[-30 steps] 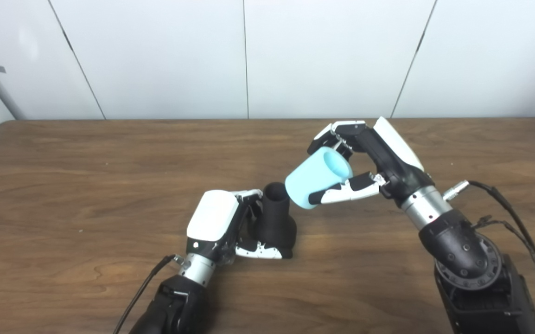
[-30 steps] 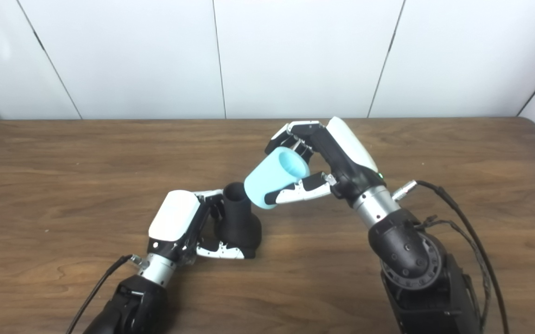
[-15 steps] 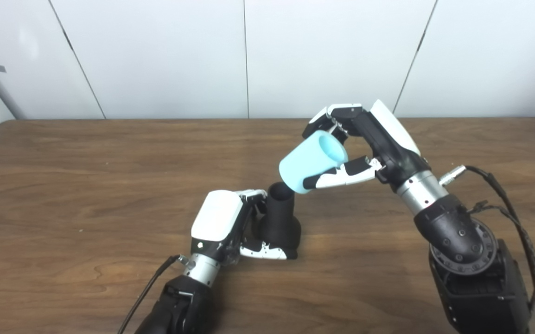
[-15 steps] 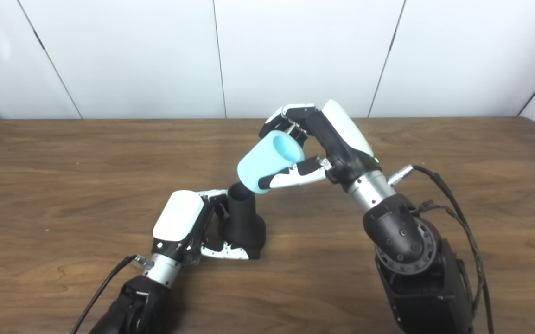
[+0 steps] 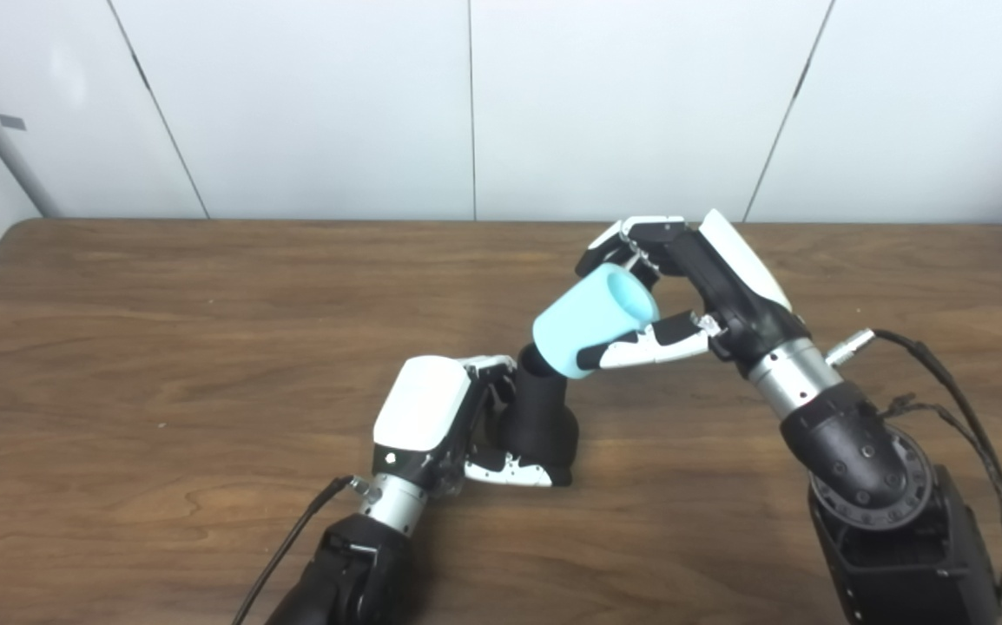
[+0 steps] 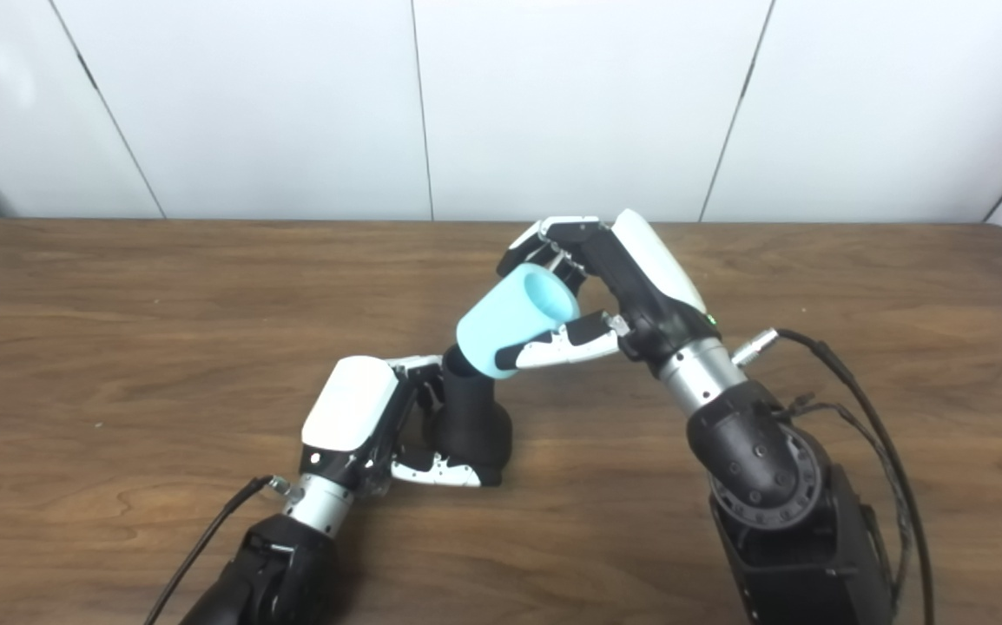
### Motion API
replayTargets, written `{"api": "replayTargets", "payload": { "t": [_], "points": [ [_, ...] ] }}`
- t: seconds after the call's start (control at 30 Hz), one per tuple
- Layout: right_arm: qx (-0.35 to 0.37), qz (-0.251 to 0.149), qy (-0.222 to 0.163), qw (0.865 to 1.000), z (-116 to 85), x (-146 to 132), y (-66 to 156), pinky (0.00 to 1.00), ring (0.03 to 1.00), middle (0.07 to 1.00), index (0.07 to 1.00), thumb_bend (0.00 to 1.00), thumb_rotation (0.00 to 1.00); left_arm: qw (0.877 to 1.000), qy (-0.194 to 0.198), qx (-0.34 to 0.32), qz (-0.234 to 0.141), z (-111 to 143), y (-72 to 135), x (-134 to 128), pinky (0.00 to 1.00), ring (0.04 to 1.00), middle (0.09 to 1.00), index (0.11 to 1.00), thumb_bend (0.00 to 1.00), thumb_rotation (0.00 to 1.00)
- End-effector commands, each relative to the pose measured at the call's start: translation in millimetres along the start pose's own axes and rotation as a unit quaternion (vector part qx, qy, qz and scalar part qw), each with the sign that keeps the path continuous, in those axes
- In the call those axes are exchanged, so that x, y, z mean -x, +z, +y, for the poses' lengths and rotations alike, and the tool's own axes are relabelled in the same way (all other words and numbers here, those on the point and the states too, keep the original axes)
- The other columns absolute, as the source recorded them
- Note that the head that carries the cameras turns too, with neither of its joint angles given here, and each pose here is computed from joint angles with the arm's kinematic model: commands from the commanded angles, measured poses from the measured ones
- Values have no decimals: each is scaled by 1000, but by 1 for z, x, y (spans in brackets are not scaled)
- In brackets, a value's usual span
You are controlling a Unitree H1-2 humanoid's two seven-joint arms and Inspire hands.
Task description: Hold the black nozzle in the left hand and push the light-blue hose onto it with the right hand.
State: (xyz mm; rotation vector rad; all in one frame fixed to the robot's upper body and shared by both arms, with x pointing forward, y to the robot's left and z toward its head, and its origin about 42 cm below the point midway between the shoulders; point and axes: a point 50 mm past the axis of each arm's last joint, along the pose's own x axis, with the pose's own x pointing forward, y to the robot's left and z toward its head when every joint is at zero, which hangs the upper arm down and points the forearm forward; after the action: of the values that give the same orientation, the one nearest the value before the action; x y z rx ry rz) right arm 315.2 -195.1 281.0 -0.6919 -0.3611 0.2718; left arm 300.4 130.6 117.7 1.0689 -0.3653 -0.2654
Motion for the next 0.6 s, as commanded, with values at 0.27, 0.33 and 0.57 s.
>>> {"api": "replayTargets", "payload": {
  "t": [0.27,0.33,0.57],
  "points": [
    [10,-49,-6,999,-10,-2,12,380,398,509,529,498,0,978,-198,14,63,-66,-5,50,357,495,555,478,472,0],
    [13,-50,-5,999,-11,-3,13,374,397,506,528,498,0,978,-197,14,63,-66,-4,50,352,490,556,479,472,0],
    [10,-51,-5,999,-16,-3,16,368,395,507,535,497,0,978,-198,19,62,-67,-2,50,343,481,549,492,472,0]
  ]
}}
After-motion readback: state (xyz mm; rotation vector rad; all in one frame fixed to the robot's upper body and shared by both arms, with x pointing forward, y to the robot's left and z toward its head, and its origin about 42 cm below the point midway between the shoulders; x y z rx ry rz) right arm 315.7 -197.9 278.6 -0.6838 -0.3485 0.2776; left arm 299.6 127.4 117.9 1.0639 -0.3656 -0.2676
